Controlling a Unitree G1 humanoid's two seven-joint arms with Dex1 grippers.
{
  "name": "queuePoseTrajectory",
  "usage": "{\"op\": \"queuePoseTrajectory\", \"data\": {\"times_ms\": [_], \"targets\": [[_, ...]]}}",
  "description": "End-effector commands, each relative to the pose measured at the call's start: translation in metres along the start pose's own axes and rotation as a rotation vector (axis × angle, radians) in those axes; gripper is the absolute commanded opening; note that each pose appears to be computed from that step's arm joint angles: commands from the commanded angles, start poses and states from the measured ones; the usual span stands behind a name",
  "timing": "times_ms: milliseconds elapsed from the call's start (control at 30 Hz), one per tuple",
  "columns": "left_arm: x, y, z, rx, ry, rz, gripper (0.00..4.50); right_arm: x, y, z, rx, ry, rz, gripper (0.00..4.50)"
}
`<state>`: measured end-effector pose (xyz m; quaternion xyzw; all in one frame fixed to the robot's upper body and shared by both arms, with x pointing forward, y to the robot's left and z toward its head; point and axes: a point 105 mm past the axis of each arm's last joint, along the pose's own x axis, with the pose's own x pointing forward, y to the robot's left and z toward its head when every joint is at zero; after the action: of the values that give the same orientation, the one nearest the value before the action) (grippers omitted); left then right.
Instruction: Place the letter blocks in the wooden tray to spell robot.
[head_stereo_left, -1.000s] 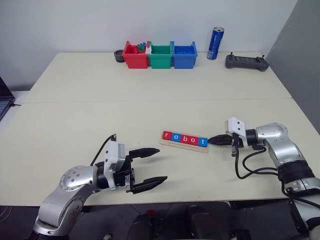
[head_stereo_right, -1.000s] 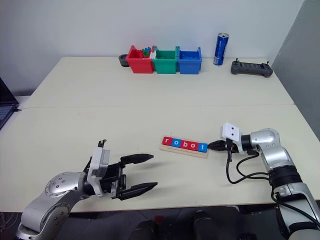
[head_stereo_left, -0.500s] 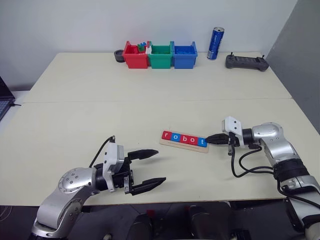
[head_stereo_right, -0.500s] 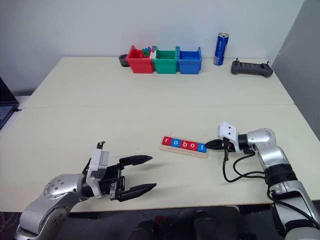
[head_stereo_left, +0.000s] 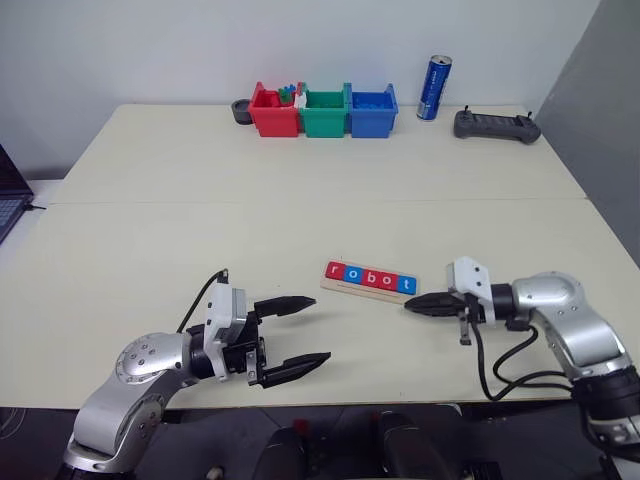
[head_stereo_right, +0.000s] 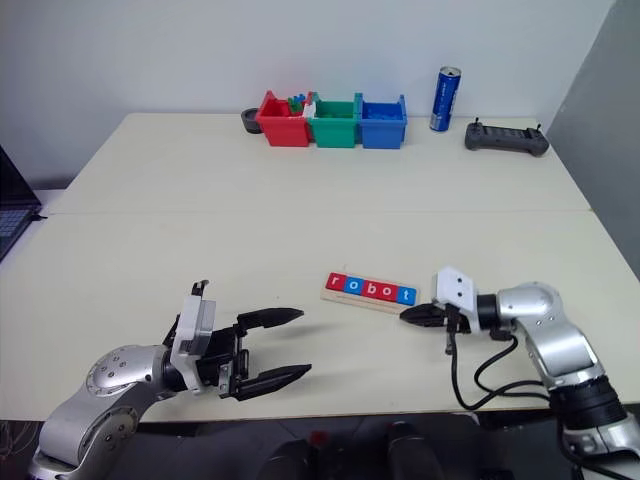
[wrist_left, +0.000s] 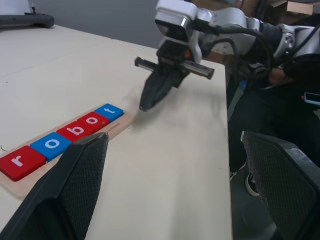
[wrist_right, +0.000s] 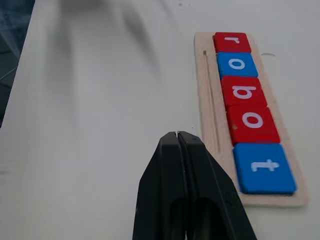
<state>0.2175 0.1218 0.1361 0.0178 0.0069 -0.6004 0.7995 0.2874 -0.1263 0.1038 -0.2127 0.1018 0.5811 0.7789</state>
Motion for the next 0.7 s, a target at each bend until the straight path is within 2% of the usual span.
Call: {"op": "queuePoseTrajectory", "data": {"times_ms": [33, 300, 700], "targets": [[0.001, 0.0, 0.007, 0.035, -0.004, -0.018, 4.5, 0.006, -0.01, -0.003, -0.006, 0.003, -0.107, 0.05], [0.0, 0.001, 0.012, 0.046, -0.006, -0.01, 4.5, 0.008, -0.004, -0.02, 0.013, 0.016, -0.113, 0.05], [0.002, 0.001, 0.012, 0.039, -0.011, -0.009, 4.5, -0.006, -0.004, -0.002, 0.025, -0.021, -0.1, 0.05]]}}
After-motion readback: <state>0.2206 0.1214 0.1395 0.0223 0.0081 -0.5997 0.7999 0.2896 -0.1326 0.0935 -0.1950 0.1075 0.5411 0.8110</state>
